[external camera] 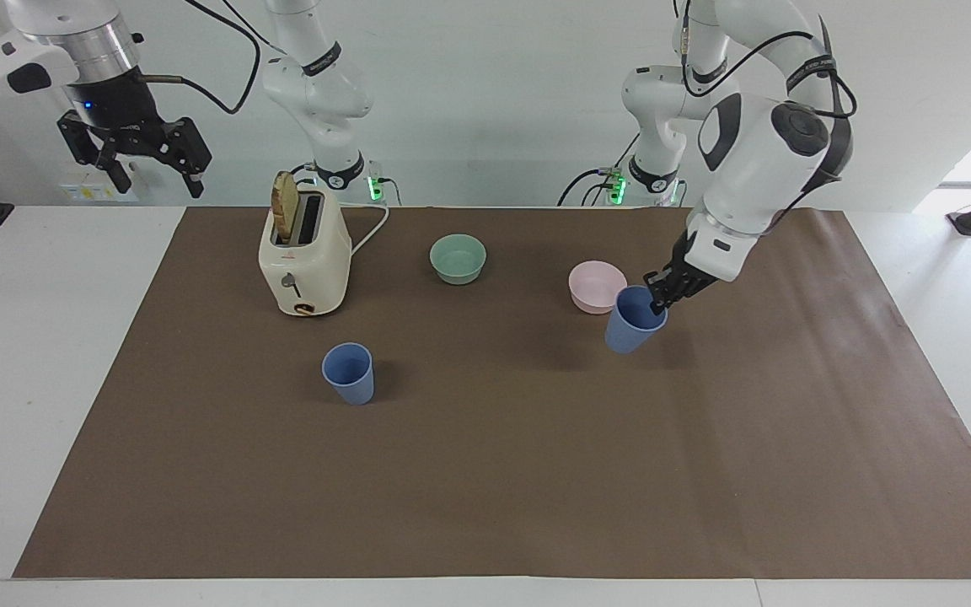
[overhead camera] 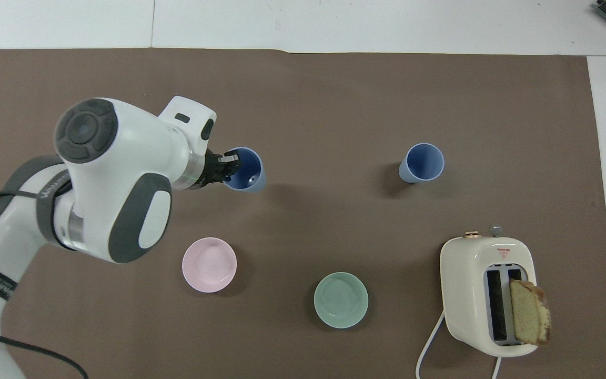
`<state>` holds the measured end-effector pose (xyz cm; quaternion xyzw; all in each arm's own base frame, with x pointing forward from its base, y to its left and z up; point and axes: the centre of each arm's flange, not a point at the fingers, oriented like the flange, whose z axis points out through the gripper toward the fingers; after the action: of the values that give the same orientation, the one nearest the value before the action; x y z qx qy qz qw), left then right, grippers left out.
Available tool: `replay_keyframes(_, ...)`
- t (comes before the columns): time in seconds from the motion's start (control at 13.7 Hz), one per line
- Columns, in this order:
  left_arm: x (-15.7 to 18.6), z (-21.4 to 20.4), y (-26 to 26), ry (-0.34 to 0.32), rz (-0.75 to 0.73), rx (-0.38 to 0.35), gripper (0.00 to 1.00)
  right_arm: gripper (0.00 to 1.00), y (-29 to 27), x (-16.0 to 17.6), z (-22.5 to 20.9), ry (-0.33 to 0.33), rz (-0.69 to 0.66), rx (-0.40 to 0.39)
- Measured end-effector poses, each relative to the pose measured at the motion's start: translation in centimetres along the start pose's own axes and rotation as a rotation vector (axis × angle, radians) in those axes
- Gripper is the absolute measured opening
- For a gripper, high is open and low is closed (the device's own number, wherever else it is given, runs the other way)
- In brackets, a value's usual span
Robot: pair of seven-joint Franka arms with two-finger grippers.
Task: Stack blue cups with both arms
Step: 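Carry the blue cup with the left gripper toward the table center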
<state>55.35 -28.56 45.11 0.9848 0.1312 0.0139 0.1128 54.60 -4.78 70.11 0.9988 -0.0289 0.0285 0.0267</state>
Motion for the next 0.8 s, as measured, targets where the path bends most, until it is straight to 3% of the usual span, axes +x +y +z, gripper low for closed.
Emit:
replay_keyframes(0.29,-0.5,5.3,1.9,-0.001,0.024,0.014,0.05,1.00,0.0,0.0,0.0,0.000,0.000,0.000)
replay_keyframes(0.8,-0.1,5.9,1.7,0.022,0.053,0.047,0.05,1.00,0.0,0.0,0.0,0.000,0.000,0.000)
